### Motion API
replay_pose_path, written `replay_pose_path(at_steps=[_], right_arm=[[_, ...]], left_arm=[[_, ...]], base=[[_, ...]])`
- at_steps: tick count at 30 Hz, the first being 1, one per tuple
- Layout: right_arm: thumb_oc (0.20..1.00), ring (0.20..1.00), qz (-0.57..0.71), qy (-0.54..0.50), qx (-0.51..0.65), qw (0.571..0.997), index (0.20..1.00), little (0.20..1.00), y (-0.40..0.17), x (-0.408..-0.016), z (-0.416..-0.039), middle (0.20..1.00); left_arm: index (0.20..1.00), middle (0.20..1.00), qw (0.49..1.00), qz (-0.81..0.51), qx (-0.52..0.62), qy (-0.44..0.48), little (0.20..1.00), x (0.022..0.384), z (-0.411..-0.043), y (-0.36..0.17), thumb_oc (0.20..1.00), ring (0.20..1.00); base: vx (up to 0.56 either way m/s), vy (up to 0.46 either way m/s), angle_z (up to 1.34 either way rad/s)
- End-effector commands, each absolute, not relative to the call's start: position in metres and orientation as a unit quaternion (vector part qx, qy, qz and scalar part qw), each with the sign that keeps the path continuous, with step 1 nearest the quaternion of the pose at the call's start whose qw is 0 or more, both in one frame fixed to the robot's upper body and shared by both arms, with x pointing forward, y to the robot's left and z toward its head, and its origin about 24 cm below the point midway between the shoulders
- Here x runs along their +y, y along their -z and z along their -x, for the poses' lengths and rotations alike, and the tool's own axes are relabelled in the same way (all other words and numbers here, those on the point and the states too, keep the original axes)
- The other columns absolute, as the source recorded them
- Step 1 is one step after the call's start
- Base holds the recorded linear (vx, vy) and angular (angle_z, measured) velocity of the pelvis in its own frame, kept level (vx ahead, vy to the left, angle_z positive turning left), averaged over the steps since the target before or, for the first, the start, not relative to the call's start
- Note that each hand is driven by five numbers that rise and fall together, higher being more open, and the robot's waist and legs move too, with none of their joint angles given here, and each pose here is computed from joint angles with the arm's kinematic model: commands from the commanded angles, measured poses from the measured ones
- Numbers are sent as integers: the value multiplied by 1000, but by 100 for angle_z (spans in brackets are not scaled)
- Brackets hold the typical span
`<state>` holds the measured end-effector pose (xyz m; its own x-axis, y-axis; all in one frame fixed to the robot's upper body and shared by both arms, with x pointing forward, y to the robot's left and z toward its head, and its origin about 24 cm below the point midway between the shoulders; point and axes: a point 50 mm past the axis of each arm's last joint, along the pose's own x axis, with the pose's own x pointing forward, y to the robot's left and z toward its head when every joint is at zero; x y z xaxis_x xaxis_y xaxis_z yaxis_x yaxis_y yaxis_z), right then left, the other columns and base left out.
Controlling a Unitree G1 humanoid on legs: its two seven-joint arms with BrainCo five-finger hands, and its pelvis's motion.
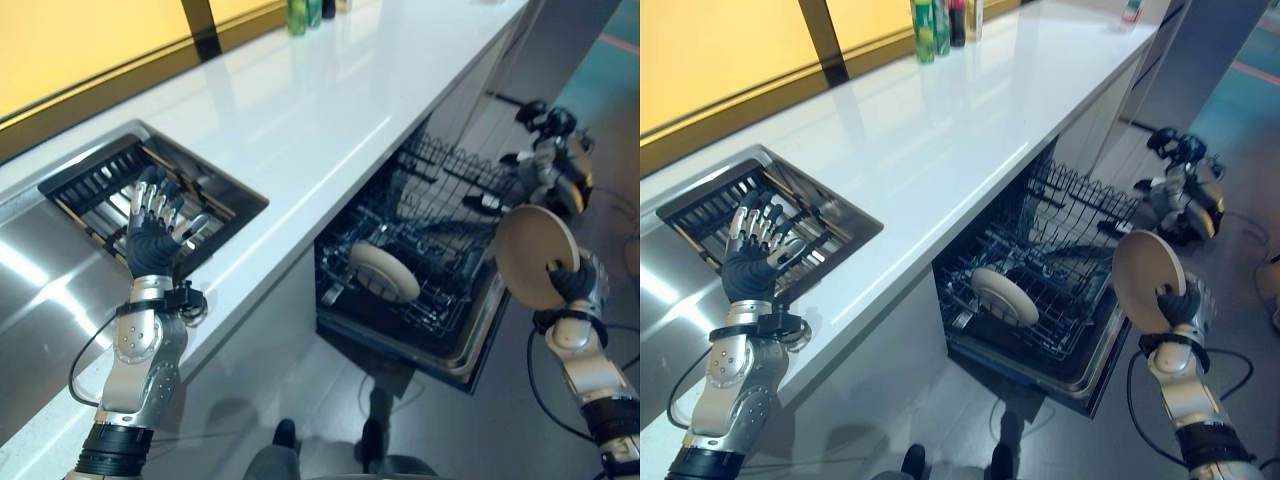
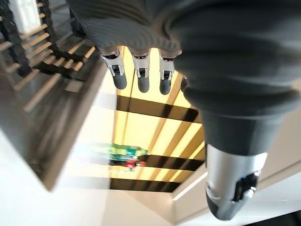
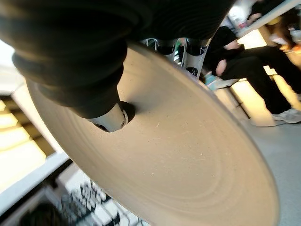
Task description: Pick up plates and place into dishwasher.
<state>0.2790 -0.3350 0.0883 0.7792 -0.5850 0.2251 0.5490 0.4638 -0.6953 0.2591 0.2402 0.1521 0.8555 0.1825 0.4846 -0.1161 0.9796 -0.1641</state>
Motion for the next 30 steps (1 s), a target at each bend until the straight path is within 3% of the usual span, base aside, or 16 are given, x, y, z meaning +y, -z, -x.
replay_pose_path(at_steps=[1,19,26,30], right_arm=[[200,200,445,358,-91,816,200,200,-146,-336,-299,200],[200,200,486,351,-215,771,200,200,-202,-332,-313,200],[200,200,532,412,-255,694,200,200,-236,-342,-312,200],[200,200,533,436,-262,676,200,200,-246,-346,-311,200]], left_arm=[[1000,1000,939,79,-326,-72,1000,239,-265,-179,1000,1000],[1000,1000,918,42,-391,-58,1000,243,-264,-202,1000,1000],[1000,1000,908,41,-413,-57,1000,240,-264,-212,1000,1000],[1000,1000,905,43,-419,-59,1000,241,-263,-212,1000,1000]], base=[[-104,-124,12],[-56,-112,17],[-49,-17,10],[-12,1,4]])
